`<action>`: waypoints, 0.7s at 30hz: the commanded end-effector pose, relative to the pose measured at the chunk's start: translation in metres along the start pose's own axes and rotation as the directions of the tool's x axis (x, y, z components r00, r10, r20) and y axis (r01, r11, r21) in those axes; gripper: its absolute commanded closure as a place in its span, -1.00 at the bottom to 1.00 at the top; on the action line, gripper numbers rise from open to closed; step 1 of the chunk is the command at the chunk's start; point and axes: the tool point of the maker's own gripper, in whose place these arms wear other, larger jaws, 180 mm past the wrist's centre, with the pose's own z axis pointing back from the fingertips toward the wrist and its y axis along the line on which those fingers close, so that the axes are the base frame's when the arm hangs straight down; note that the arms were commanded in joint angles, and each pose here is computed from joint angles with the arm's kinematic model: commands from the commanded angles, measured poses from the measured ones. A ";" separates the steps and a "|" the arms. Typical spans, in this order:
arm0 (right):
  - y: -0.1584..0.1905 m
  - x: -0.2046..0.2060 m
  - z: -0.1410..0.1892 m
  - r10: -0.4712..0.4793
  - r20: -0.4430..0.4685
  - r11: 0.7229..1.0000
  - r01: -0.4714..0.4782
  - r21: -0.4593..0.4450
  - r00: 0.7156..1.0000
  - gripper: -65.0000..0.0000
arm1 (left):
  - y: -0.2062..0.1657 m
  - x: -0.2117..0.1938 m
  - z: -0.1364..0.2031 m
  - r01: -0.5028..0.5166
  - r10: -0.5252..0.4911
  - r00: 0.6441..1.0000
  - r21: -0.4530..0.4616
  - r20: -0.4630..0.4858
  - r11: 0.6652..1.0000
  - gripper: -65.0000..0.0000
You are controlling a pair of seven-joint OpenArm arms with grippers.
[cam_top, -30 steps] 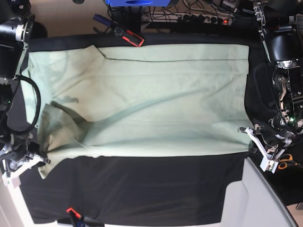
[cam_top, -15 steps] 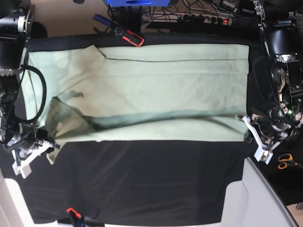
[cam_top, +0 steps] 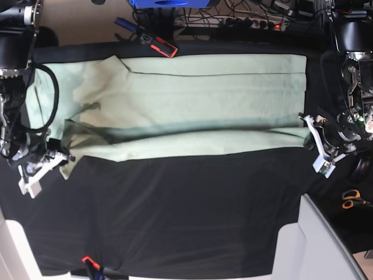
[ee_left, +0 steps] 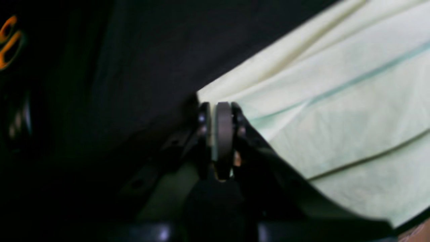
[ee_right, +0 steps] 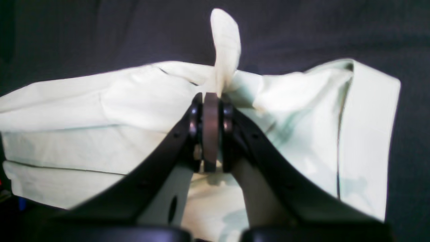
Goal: Fold the T-shirt properly
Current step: 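Lay the shirt flat and release it with both grippers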
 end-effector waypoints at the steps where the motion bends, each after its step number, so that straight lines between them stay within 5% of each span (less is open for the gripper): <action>1: -0.001 0.017 0.007 0.015 0.052 1.000 -0.015 0.000 0.999 1.00 | 0.007 0.006 0.006 0.018 -0.018 1.000 0.016 0.020 1.000 0.92; 16: -0.037 -0.018 0.016 -0.089 0.031 0.994 0.090 -0.056 0.996 1.00 | -0.057 -0.016 -0.015 0.132 -0.141 0.988 -0.138 -0.058 0.982 0.92; 21: -0.044 -0.028 0.017 -0.103 0.018 0.992 0.104 -0.069 0.995 1.00 | -0.063 -0.031 -0.021 0.257 -0.272 0.952 -0.121 -0.138 0.959 0.92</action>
